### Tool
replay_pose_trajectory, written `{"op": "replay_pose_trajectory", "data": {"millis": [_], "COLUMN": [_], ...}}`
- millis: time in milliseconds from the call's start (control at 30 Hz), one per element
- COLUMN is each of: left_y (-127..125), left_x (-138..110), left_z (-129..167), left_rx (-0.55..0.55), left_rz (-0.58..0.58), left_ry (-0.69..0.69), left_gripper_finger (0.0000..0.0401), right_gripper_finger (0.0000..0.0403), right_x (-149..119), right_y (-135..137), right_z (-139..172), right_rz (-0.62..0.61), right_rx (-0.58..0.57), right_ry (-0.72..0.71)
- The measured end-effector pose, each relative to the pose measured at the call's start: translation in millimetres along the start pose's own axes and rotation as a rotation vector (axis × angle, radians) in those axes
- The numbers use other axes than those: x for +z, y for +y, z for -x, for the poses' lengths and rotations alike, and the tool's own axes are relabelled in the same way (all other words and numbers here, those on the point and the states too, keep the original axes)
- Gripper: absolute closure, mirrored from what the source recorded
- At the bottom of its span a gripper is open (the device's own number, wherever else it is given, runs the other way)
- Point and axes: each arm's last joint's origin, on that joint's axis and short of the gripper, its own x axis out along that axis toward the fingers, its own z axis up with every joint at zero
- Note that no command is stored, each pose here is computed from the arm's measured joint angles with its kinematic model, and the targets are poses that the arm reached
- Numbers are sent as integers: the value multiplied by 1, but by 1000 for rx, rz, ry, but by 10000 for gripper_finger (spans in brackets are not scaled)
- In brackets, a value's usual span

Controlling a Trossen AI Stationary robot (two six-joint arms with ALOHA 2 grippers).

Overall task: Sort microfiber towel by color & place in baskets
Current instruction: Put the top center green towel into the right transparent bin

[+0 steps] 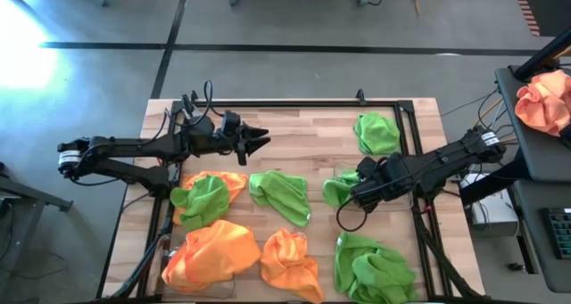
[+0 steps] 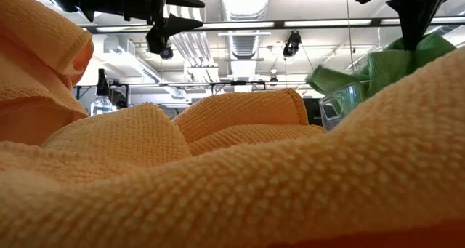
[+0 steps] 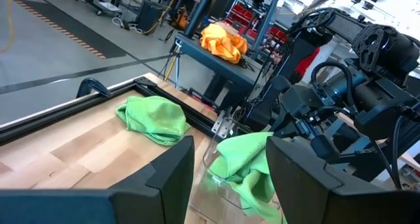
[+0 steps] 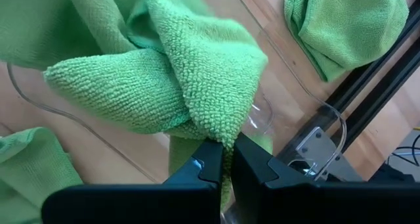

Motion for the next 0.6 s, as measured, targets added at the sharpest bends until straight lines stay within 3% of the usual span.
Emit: {"op": "replay_pose_trajectory", "data": {"millis": [600], "left_y": [0], "left_x": [-1], "left_z": [0], "left_rx": [3], "left_rz": [-15], "left_ry": [6], "left_gripper_finger": [227], "right_gripper_finger": [390], "right_x": [0], "right_y": [0], "right_z": [0], "right_rz": [15], "right_rx": [1], "right_ry": [-2]}}
